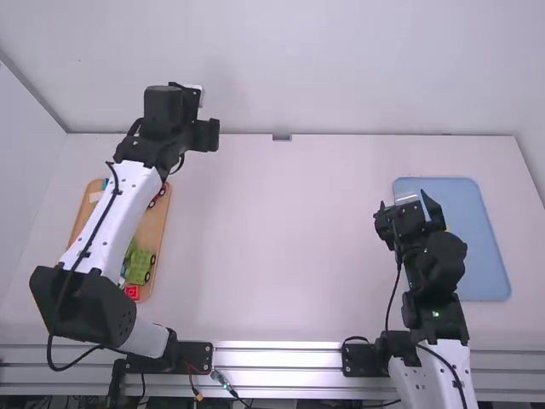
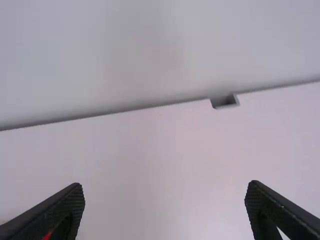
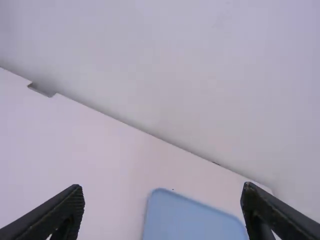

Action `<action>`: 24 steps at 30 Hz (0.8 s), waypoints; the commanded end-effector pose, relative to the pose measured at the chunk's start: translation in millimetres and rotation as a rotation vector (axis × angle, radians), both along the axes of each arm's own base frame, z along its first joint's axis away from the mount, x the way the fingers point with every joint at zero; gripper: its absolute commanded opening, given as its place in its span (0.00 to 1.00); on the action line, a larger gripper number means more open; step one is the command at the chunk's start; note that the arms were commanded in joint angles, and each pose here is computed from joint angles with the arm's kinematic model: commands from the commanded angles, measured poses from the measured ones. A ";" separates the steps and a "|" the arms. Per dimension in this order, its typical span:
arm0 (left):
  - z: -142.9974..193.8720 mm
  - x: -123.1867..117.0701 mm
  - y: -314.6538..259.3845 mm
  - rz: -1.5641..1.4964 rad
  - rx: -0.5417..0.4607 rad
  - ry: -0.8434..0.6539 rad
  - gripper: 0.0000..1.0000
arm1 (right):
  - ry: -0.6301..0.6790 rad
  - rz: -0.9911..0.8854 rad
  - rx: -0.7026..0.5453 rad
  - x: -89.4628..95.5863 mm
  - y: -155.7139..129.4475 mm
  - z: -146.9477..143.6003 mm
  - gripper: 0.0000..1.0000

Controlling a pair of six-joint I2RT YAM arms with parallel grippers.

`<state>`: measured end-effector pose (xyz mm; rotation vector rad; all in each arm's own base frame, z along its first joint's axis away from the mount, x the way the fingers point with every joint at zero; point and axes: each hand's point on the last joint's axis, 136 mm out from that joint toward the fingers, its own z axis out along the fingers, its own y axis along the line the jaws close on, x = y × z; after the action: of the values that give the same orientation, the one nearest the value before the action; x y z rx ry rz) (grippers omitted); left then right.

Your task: Assemble lego blocks to make yellow taxi

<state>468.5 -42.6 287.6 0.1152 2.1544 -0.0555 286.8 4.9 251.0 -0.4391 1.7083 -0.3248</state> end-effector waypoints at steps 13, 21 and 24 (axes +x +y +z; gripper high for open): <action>55.3 -45.5 42.6 0.103 -0.019 -0.273 0.59 | -0.001 -0.077 0.361 -33.9 -2.1 -79.0 0.48; 79.6 -80.6 42.6 0.102 -0.028 -0.451 0.41 | -0.018 -0.092 0.471 -39.9 -2.1 -114.0 0.31; 71.5 -95.1 42.6 0.102 -0.028 -0.451 0.34 | -0.065 -0.080 0.473 -41.3 -2.1 -103.3 0.27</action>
<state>382.0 1.3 358.5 -0.0046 1.7187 0.0023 246.2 3.5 148.5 -0.0378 1.6851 -0.0032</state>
